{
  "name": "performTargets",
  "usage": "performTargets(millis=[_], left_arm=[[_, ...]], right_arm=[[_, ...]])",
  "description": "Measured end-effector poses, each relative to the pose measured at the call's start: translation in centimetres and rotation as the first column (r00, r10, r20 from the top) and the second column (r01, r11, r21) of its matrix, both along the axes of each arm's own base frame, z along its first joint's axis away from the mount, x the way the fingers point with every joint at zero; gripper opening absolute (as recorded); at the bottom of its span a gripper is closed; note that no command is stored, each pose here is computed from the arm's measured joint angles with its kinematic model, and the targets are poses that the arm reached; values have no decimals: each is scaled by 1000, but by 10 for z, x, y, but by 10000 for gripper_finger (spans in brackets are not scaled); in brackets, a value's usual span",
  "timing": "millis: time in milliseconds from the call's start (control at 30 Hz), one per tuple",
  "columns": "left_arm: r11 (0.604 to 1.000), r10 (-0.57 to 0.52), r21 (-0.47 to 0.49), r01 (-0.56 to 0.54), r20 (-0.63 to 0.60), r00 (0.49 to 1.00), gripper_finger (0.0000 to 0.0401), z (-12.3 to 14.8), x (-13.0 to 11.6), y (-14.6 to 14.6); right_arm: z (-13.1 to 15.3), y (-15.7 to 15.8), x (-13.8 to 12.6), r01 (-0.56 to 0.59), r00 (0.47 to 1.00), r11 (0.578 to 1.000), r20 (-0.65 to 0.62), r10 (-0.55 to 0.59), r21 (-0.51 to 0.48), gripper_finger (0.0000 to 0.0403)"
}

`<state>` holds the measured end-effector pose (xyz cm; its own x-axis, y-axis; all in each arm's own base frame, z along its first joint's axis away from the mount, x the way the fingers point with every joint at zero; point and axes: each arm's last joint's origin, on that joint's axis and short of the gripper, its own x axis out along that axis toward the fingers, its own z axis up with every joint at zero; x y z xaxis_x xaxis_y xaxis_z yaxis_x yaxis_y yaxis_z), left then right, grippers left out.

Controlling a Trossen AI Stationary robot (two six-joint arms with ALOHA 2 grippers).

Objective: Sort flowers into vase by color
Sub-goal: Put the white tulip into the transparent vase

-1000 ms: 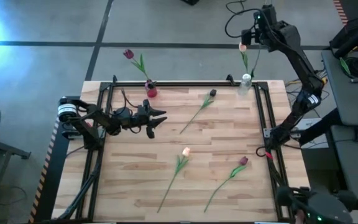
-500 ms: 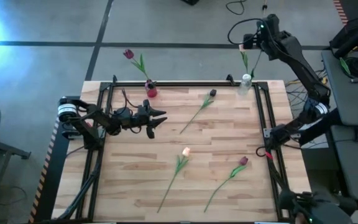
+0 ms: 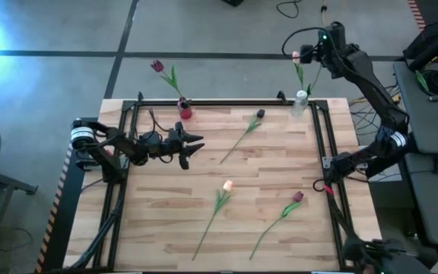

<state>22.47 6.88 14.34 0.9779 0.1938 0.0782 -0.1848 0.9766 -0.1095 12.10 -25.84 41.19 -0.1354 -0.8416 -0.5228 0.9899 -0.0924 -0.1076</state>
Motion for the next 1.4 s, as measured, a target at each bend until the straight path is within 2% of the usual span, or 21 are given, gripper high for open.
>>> performTargets(millis=[633,1133,1400], left_arm=[[1000,0,-5,0,3,1000,123,0,0,0],[1000,-1,-12,1,4,1000,123,0,0,0],[1000,-1,-12,1,4,1000,123,0,0,0]], right_arm=[[6,4,-1,-14,999,999,33,15,-41,12],[-9,-2,1,3,1000,1000,-6,-3,-14,12],[-28,-3,2,-6,1000,1000,3,6,-20,12]])
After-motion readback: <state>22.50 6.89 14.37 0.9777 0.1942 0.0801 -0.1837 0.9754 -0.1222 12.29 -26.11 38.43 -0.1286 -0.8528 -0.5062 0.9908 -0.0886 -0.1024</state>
